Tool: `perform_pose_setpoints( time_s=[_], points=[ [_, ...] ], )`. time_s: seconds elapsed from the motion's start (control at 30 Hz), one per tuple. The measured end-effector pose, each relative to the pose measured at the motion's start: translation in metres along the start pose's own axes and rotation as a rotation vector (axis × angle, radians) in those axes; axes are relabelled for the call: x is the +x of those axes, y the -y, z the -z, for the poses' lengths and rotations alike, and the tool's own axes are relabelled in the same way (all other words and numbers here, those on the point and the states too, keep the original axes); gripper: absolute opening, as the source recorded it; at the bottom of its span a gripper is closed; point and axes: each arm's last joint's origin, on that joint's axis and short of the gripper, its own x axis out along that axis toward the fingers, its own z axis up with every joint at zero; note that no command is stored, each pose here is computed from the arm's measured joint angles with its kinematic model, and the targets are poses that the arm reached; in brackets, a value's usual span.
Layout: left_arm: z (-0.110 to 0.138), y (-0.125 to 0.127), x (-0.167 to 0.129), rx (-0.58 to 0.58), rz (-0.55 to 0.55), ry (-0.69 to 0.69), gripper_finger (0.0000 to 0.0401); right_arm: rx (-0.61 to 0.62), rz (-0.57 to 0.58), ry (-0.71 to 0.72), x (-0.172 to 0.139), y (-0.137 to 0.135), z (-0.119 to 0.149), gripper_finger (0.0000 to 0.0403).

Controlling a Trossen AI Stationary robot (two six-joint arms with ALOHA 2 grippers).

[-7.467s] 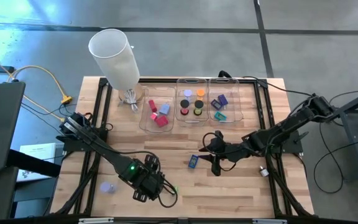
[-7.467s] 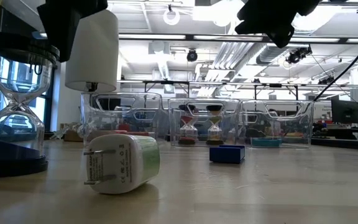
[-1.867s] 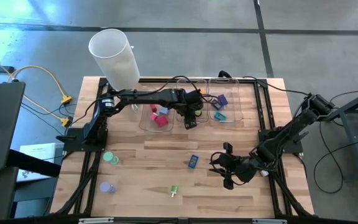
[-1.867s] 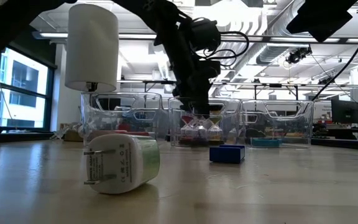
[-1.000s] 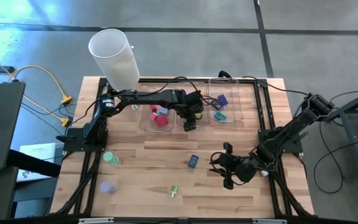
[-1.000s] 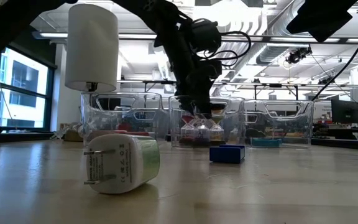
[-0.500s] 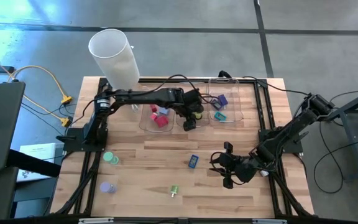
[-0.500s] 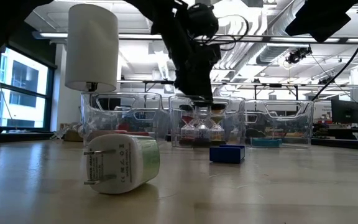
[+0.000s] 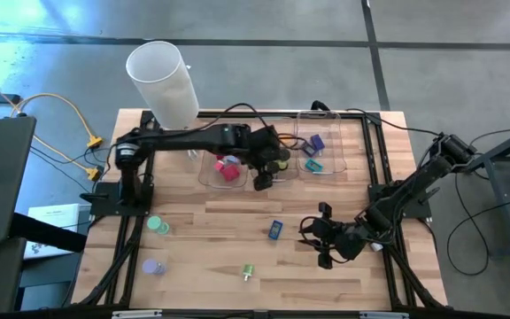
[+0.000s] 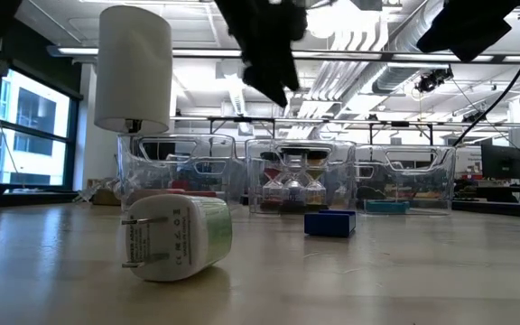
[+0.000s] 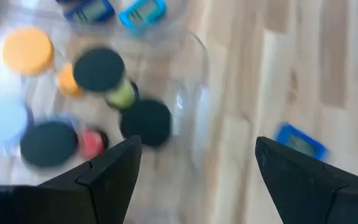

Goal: Pick & Place Office items
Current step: Put the blue digital clock into the right transparent bin

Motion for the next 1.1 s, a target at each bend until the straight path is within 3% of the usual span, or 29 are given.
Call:
perform_pose_setpoints(
  time_s=[0.2, 0.4, 0.67, 0.93, 1.1],
  points=[
    [0.026, 0.025, -0.045, -0.039, 0.022, -0.185, 0.0308, -0.004, -0.018, -0.017, 0.0, 0.0, 0.001, 0.0111],
    [0.053, 0.058, -0.06, -0.023, 0.016, -0.408, 0.0308, -0.007, -0.029, -0.028, 0.0, -0.001, 0.001, 0.0111],
    [0.074, 0.103, -0.056, 0.12, 0.065, -0.45, 0.0308, 0.041, -0.106, -0.085, 0.0, -0.003, 0.003, 0.0111],
    [0.101, 0.123, -0.042, 0.195, 0.064, -0.542, 0.0308, 0.137, -0.108, -0.076, 0.003, 0.001, -0.002, 0.0111],
    [0.116, 0.13, -0.033, 0.213, 0.073, -0.589, 0.0308, 0.067, -0.163, 0.017, 0.006, 0.001, -0.015, 0.0111]
  ],
)
